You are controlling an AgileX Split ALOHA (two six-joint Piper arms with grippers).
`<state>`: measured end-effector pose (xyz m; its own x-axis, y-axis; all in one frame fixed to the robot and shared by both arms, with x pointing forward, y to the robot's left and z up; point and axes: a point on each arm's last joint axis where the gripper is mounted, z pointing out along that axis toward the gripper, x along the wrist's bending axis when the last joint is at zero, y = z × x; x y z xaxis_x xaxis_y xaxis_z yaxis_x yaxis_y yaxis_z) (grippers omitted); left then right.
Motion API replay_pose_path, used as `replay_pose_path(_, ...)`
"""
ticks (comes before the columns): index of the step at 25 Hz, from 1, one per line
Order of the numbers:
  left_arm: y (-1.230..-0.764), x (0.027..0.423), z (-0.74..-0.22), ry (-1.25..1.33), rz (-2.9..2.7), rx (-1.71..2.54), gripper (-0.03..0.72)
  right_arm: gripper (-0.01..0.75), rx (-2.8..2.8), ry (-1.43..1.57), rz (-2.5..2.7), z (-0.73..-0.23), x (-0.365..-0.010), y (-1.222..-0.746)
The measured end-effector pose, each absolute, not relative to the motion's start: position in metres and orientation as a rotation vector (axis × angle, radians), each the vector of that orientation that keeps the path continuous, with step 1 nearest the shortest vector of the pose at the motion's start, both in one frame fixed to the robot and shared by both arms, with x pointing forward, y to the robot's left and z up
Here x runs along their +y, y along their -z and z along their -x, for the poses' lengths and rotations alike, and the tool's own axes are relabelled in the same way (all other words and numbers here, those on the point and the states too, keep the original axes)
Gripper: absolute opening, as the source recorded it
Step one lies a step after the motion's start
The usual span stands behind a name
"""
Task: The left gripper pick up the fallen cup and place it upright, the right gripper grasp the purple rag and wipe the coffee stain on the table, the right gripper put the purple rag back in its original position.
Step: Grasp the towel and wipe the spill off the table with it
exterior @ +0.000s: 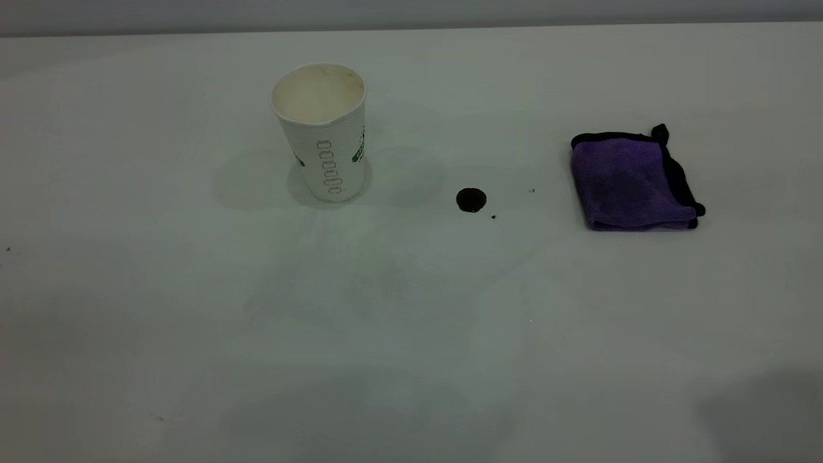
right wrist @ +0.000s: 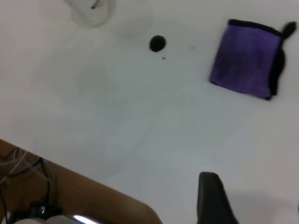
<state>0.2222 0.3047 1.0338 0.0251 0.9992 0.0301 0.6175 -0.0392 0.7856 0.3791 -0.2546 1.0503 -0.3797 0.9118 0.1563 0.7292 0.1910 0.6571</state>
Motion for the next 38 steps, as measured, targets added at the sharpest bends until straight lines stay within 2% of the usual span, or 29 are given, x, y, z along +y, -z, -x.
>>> replay_pose_path(7,-1.034,0.305,-0.222,-0.835,-1.718,1.651,0.532,0.557,2.358,-0.927,-1.513,-0.456,-0.234,-1.021)
replay_pose_path(13,-1.034,0.305,-0.222,-0.835,-1.718,1.651,0.532,0.562,2.478,-0.782,-1.532,-0.511,-0.204,-0.967)
replay_pose_path(23,-1.034,0.305,-0.222,-0.835,-1.718,1.651,0.532,0.564,2.54,-0.476,-1.706,-0.578,-0.193,-0.871)
replay_pose_path(38,-1.034,0.305,-0.222,-0.835,-1.718,1.651,0.532,0.564,2.53,-0.306,-1.63,-0.65,-0.186,-0.797)
